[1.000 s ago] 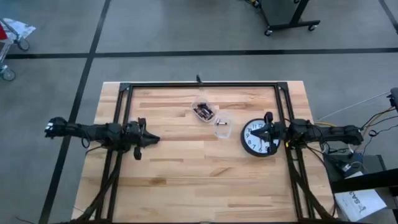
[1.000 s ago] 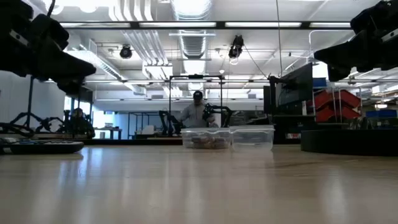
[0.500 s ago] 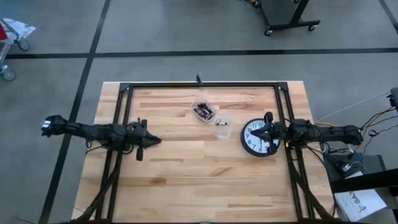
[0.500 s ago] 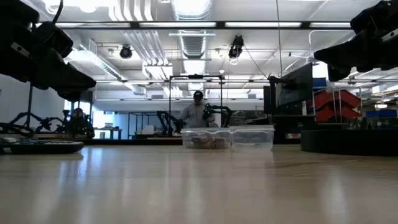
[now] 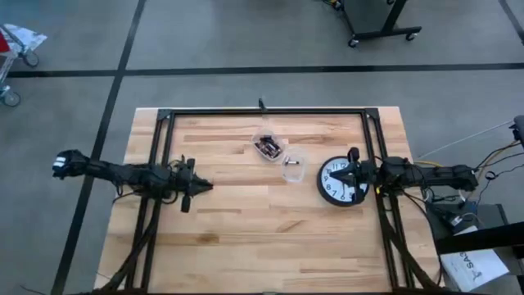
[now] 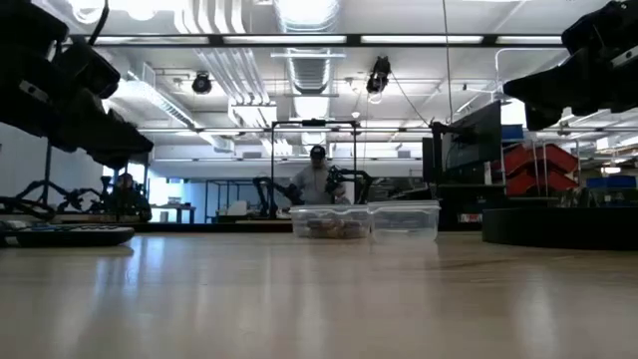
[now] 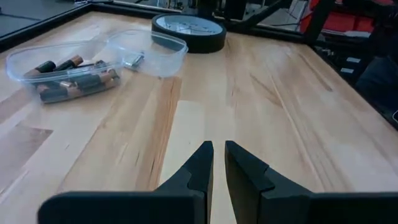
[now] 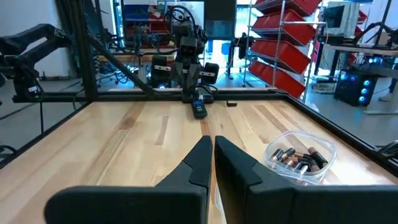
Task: Insert battery
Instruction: Return to Home Position
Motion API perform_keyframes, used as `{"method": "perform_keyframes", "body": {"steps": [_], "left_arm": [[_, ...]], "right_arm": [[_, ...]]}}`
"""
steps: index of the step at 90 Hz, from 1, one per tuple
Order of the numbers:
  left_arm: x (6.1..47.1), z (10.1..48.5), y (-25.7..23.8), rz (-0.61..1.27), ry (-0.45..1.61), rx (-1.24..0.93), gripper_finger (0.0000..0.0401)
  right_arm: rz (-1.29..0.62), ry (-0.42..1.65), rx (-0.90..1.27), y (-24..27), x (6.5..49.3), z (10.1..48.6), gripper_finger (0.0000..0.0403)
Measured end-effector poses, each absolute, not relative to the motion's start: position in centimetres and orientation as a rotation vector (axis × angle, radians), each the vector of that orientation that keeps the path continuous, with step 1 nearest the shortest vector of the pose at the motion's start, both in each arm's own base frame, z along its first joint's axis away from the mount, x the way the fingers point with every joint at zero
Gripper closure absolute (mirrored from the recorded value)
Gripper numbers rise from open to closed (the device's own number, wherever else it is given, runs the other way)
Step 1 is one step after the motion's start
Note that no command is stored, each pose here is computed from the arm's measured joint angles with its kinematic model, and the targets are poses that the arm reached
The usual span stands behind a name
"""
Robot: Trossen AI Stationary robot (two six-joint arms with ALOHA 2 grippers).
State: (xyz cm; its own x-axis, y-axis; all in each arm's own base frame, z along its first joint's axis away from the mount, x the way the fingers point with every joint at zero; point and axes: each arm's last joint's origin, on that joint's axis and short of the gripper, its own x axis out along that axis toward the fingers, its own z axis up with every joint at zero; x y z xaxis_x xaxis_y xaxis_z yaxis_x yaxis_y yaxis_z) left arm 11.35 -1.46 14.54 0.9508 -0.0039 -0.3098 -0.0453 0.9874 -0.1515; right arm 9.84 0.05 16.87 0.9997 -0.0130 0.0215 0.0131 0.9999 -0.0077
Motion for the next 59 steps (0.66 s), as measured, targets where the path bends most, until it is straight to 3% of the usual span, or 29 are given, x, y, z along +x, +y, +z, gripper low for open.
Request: {"method": "perform_keyframes", "body": {"steps": [59], "left_arm": [[11.46,14.27,-1.48,0.024,0.342,-0.153,0.0379]], "right_arm": [[-0.013,-0.021,-0.008,0.05,9.84,16.87,0.0401]]}}
